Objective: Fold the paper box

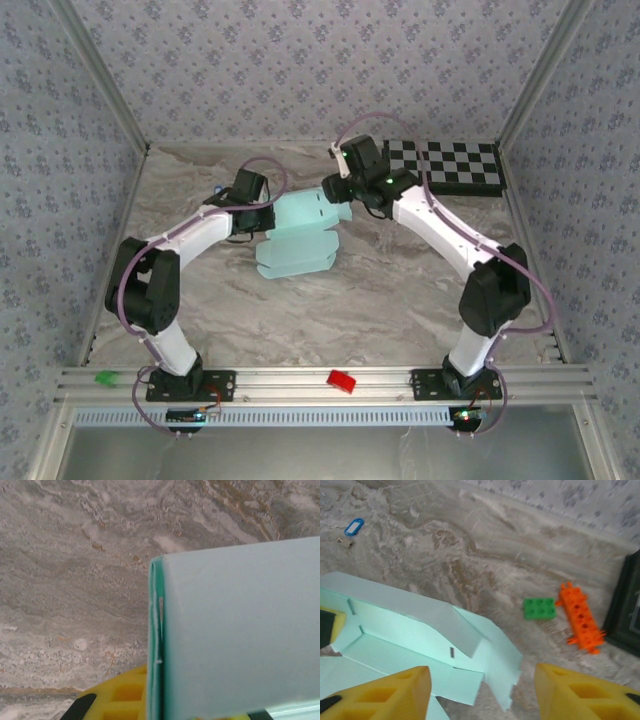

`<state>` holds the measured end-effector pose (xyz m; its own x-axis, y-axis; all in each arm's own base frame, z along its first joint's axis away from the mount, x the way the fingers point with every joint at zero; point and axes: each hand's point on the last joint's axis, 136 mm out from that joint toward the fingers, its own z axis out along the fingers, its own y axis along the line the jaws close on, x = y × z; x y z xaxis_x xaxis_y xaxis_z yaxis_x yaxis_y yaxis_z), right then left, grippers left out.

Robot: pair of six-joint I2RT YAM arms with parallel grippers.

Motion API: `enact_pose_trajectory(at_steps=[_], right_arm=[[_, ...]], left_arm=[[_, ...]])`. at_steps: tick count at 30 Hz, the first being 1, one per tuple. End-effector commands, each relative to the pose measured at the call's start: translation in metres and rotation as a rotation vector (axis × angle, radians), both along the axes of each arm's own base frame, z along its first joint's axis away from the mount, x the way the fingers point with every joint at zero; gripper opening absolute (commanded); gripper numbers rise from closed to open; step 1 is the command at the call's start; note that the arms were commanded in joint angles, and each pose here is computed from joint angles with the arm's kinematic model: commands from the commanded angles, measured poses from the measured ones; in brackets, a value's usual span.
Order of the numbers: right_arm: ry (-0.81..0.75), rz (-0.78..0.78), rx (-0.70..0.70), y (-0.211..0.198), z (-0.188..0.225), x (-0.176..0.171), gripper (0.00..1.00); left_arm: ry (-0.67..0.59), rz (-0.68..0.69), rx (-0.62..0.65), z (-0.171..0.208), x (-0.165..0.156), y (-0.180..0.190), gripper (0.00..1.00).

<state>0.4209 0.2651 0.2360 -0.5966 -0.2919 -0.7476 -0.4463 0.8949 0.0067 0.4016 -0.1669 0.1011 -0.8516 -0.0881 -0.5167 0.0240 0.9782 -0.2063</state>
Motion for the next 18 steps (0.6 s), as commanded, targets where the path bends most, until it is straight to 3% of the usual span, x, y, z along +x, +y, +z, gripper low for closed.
enact_pose_trajectory(at_steps=[1,9,18], right_arm=[[0.093,-0.002,0.03,0.01,-0.008,-0.005,0.5],[0.168,-0.046,0.008,0.013,-0.028,0.006,0.19],[0.222,-0.066,-0.008,0.016,-0.047,0.014,0.09]], left_arm=[[-0.015,0.008,0.0,0.018,-0.002,-0.001,0.0],[-0.013,0.005,0.01,0.018,-0.003,0.0,0.0],[-0.021,0.004,0.005,0.021,-0.003,0.0,0.0]])
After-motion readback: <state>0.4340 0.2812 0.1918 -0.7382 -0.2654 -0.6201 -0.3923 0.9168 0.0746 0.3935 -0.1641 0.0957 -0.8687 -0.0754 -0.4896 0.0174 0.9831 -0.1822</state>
